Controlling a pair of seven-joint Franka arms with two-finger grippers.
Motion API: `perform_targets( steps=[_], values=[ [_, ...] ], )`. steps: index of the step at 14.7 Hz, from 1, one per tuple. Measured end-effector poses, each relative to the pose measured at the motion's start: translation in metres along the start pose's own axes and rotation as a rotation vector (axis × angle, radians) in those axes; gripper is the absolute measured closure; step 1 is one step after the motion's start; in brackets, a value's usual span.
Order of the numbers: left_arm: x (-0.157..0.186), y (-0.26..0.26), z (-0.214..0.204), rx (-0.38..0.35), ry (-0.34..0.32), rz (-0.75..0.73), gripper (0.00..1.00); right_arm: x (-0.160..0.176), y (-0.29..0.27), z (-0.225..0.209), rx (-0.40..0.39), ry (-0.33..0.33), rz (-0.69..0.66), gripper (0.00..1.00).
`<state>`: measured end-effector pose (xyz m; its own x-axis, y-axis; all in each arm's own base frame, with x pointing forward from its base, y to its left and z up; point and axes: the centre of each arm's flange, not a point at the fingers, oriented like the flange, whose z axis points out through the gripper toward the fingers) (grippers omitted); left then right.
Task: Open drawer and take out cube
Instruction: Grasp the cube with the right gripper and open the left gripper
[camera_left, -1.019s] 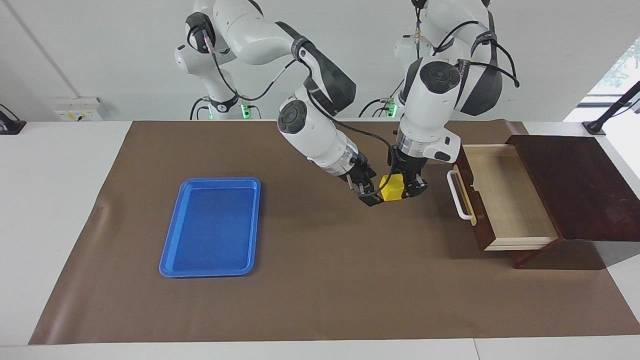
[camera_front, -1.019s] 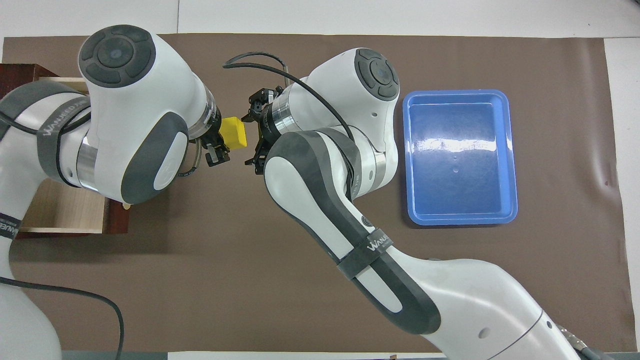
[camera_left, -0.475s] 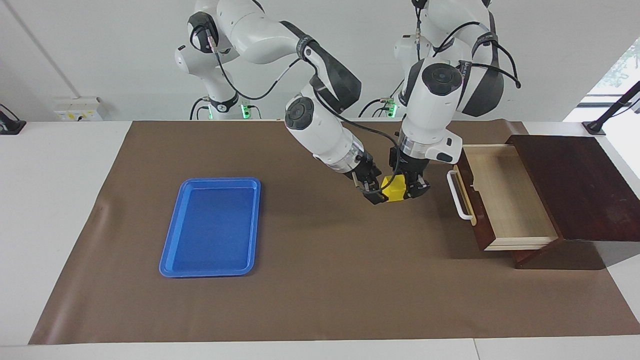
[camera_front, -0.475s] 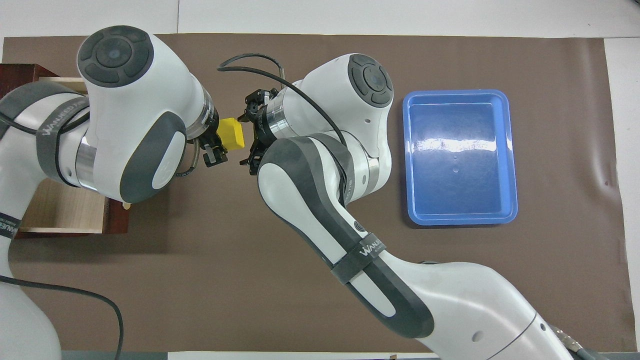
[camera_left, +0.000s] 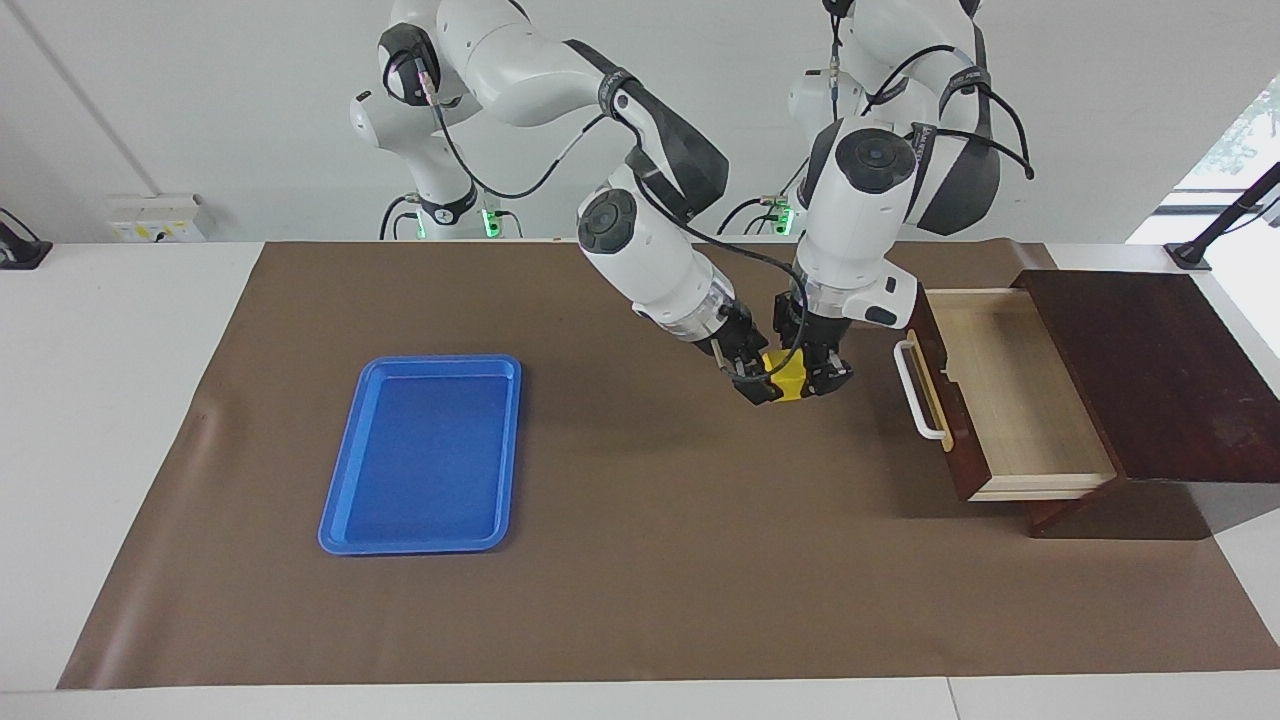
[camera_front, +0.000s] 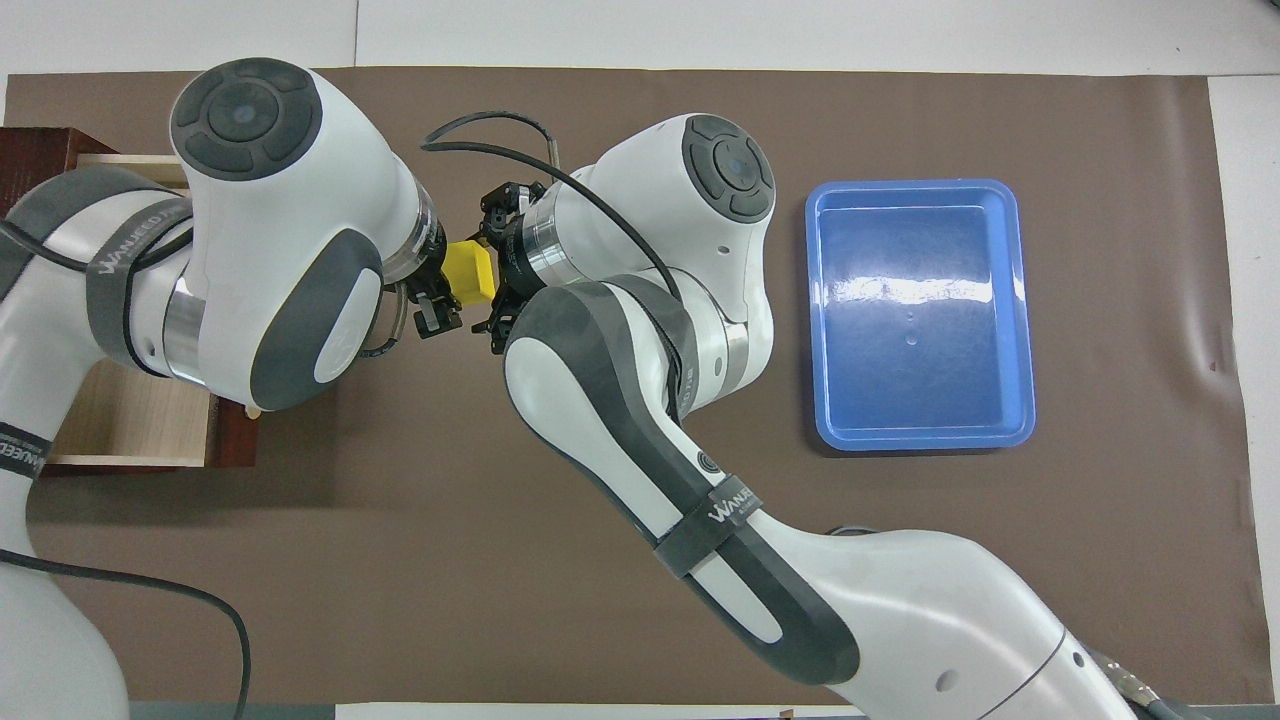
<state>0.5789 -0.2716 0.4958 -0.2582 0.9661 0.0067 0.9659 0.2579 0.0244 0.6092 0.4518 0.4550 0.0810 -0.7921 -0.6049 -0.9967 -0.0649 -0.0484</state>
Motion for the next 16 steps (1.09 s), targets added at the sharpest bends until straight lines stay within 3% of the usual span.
perform_targets(
  steps=[3, 5, 6, 16],
  values=[
    [-0.0014, -0.0016, 0.0003, 0.001, 0.001, 0.011, 0.44, -0.0007, -0.001, -0.0014, 0.006, -0.001, -0.001, 0.19],
    [-0.0041, -0.0045, 0.0015, 0.004, 0.003, 0.024, 0.44, 0.0002, -0.0039, -0.0038, 0.026, -0.004, 0.0, 0.39],
    [-0.0044, -0.0044, 0.0016, 0.001, 0.002, 0.031, 0.44, 0.0004, -0.0042, -0.004, 0.027, -0.004, 0.0, 0.44],
    [-0.0032, -0.0019, -0.0005, -0.011, -0.005, 0.042, 0.43, -0.001, -0.0055, -0.0052, 0.044, -0.008, 0.003, 0.44]
  ],
)
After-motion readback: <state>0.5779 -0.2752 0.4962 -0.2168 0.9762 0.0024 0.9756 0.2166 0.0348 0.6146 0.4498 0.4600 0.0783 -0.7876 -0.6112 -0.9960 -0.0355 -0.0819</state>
